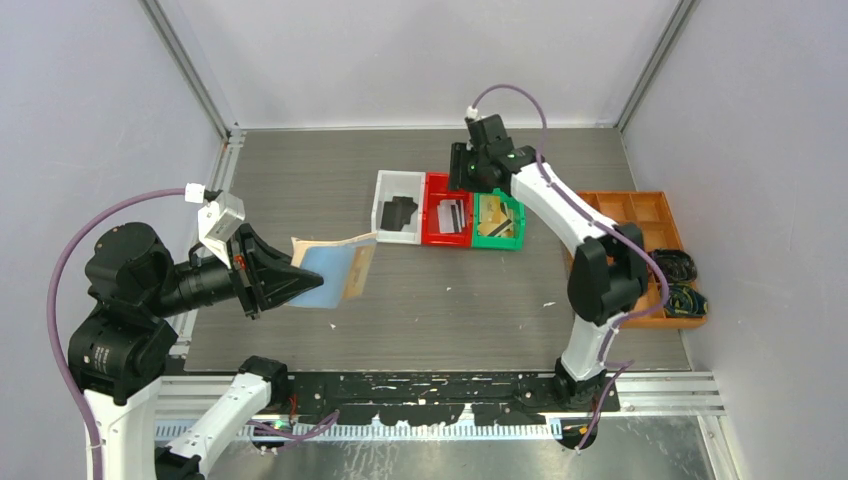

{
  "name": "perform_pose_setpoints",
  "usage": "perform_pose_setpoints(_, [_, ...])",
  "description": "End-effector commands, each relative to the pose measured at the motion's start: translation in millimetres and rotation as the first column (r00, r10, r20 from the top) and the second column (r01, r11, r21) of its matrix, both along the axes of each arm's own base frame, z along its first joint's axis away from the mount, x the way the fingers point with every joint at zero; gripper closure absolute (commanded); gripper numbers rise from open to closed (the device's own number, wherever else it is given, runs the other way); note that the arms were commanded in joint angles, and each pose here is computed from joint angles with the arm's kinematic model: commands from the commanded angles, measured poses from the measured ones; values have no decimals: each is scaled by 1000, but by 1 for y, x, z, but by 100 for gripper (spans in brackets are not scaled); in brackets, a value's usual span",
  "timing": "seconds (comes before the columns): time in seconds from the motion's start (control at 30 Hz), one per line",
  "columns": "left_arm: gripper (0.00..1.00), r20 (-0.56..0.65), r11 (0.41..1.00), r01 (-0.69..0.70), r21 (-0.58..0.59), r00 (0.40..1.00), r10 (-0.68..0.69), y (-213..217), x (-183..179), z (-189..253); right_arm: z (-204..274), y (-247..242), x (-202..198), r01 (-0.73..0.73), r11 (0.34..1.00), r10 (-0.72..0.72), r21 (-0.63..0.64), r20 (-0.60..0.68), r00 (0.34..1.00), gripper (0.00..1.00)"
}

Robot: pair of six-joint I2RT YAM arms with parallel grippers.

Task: Take the credit cards out of the card holder
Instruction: Place the credit card in the storage box, then remove the credit card from the card holder.

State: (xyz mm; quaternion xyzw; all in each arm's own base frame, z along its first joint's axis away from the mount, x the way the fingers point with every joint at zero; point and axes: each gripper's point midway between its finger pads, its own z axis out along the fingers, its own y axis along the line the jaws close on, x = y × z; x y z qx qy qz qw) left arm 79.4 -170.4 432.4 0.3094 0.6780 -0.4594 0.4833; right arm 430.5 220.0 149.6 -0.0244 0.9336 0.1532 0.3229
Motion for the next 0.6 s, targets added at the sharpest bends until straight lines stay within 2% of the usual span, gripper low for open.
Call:
perform_pose_setpoints(0.0, [100, 73, 999, 24, -29, 997, -22, -2, -2, 17, 111, 3, -13, -27, 994, 1, 102, 246, 969, 45])
perform_pose_setpoints(0.1, [100, 71, 999, 36, -30, 997, -33, -3, -5, 17, 161, 12, -39, -137, 970, 61, 203, 342, 938, 39])
perform_pose_setpoints(0.17, [100, 60, 998, 53, -30, 997, -52, -4, -7, 16, 198, 26, -70, -300, 915, 163, 272, 431, 888, 33])
perform_pose_setpoints(0.2, [100, 54, 998, 62, -30, 997, -61, -4, -8, 14, 216, 33, -87, -391, 871, 216, 297, 483, 848, 28])
perform_pose_setpoints(0.27, [100, 39, 995, 92, -27, 995, -91, -6, -12, 10, 250, 43, -127, -563, 763, 313, 317, 581, 751, 24])
perform_pose_setpoints(0.33, [100, 19, 993, 120, -24, 993, -119, -7, -15, 5, 280, 49, -167, -704, 635, 385, 318, 660, 645, 20])
perform_pose_setpoints(0.37, [100, 9, 991, 133, -23, 991, -133, -8, -17, 3, 293, 53, -190, -778, 544, 430, 313, 692, 579, 20])
perform_pose_setpoints(0.47, [100, -15, 981, 189, -34, 982, -190, -10, -25, 2, 311, 61, -238, -888, 383, 499, 255, 751, 431, 20])
perform_pose_setpoints(0.57, [100, -49, 969, 243, -53, 968, -245, -13, -32, 0, 312, 77, -278, -950, 264, 565, 165, 772, 291, 17])
